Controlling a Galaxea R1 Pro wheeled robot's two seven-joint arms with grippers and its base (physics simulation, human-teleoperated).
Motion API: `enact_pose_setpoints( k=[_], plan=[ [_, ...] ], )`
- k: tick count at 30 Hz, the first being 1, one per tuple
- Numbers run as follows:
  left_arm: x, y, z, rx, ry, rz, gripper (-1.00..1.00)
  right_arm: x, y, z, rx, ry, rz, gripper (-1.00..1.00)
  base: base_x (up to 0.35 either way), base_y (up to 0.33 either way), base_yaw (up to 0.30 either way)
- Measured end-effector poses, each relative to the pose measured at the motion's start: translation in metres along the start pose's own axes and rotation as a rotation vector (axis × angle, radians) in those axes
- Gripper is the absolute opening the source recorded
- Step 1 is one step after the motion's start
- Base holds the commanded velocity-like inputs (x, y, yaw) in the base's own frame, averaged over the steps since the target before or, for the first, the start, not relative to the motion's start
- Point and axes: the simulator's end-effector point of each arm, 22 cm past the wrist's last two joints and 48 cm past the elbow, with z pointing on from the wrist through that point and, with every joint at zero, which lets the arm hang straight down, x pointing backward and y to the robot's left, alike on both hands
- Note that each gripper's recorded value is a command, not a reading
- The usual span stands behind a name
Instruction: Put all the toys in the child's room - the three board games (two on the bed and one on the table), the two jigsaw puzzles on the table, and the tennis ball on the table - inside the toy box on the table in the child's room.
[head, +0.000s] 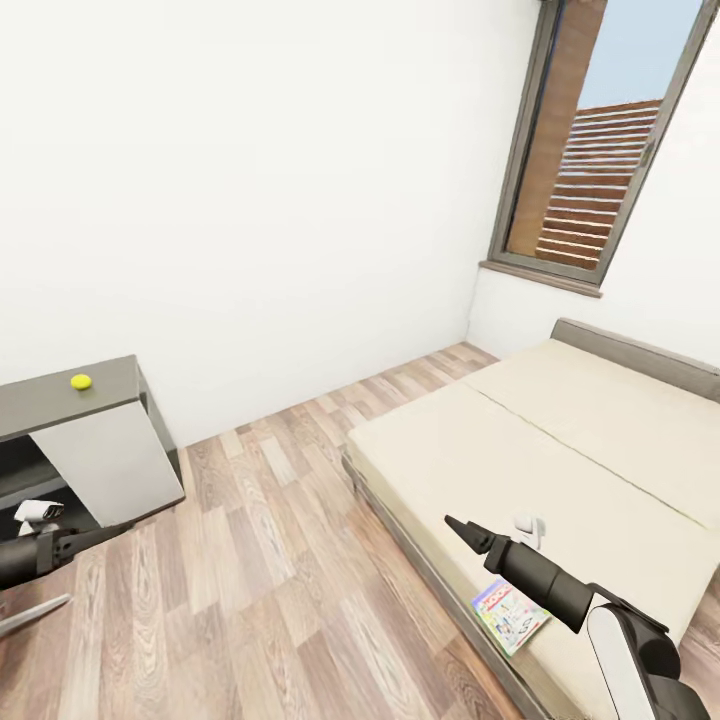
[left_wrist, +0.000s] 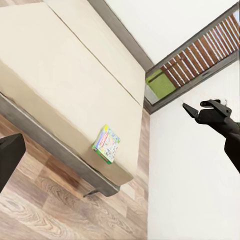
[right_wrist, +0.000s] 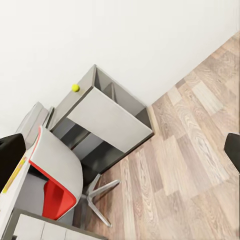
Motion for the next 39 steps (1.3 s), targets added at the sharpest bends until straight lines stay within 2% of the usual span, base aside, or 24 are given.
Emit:
enact_pose_setpoints(
  k=[27, 39],
  plan=[
    [-0.009, -0.011, -0.006, 0.006, -0.016, 0.028, 1.00, -0.010, 0.011, -0.004, -0.014, -0.020, -0.020, 1.00, 0.002, 0.002, -0.199],
    [-0.012, -0.017, -0.008, 0.010, -0.023, 0.040, 1.00, -0.013, 0.015, -0.006, -0.019, -0.026, -0.025, 1.00, 0.000, 0.086, -0.199]
  ],
)
